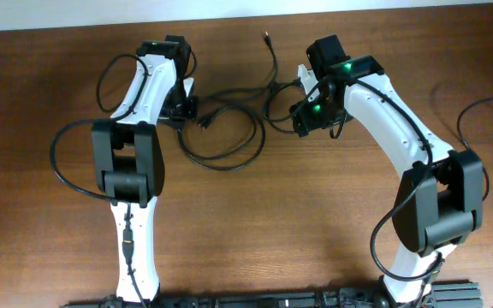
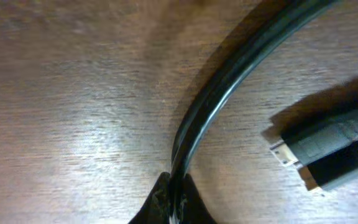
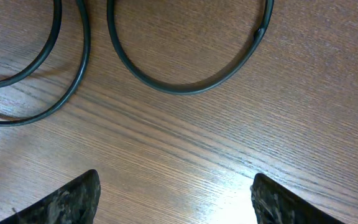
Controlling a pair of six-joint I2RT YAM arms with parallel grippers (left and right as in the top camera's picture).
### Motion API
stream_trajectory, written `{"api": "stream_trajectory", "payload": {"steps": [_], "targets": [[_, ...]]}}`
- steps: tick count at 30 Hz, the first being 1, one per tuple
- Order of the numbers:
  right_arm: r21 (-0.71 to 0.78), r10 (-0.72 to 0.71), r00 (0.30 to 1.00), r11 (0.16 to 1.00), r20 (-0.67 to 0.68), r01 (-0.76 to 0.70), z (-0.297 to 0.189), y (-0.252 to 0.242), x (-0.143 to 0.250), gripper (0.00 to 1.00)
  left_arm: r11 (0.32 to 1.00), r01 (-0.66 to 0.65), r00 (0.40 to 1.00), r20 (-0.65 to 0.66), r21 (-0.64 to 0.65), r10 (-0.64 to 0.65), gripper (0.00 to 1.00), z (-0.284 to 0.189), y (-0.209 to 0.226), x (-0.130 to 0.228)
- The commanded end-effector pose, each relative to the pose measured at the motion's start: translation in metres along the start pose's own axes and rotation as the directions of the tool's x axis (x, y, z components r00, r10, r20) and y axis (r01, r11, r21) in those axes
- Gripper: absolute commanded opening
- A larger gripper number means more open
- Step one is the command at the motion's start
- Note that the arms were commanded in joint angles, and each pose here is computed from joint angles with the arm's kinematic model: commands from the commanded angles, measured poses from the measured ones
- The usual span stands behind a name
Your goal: Untangle cables
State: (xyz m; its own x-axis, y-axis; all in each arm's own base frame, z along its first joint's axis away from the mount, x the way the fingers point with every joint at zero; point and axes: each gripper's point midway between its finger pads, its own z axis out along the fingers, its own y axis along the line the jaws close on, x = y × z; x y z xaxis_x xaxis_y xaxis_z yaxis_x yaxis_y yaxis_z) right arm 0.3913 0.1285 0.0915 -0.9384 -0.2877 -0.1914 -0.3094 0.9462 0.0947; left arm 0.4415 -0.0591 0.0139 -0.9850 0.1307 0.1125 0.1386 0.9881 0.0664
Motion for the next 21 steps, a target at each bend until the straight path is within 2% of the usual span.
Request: {"api": "stream_trajectory", "payload": {"steps": [1, 9, 12, 17, 21], "targets": [[0.009, 0.008, 1.0, 1.0, -0.014, -0.008, 0.004, -0.003, 0.003, 0.77, 1.0, 0.014, 0.998, 0.062, -0.001, -0.014, 0.0, -0.022, 0.005, -0.011], [0.009, 0.008, 1.0, 1.0, -0.016, -0.008, 0.004, -0.003, 0.003, 0.77, 1.0, 0.018, 0.999, 0.033, -0.004, -0.018, 0.0, -0.033, 0.009, -0.001], [0.009, 0.009, 1.0, 1.0, -0.017, -0.008, 0.004, -0.003, 0.004, 0.77, 0.999, 0.035, 0.997, 0.065, -0.011, -0.034, 0.0, -0.07, 0.02, 0.004], [0.009, 0.009, 1.0, 1.0, -0.017, -0.008, 0.004, -0.003, 0.003, 0.77, 0.993, 0.113, 0.976, 0.193, -0.043, -0.103, 0.0, -0.152, 0.059, 0.03], [0.009, 0.009, 1.0, 1.0, -0.018, -0.009, 0.004, -0.003, 0.004, 0.77, 0.983, 0.182, 0.954, 0.245, -0.03, -0.17, 0.0, -0.188, 0.077, 0.055]]}}
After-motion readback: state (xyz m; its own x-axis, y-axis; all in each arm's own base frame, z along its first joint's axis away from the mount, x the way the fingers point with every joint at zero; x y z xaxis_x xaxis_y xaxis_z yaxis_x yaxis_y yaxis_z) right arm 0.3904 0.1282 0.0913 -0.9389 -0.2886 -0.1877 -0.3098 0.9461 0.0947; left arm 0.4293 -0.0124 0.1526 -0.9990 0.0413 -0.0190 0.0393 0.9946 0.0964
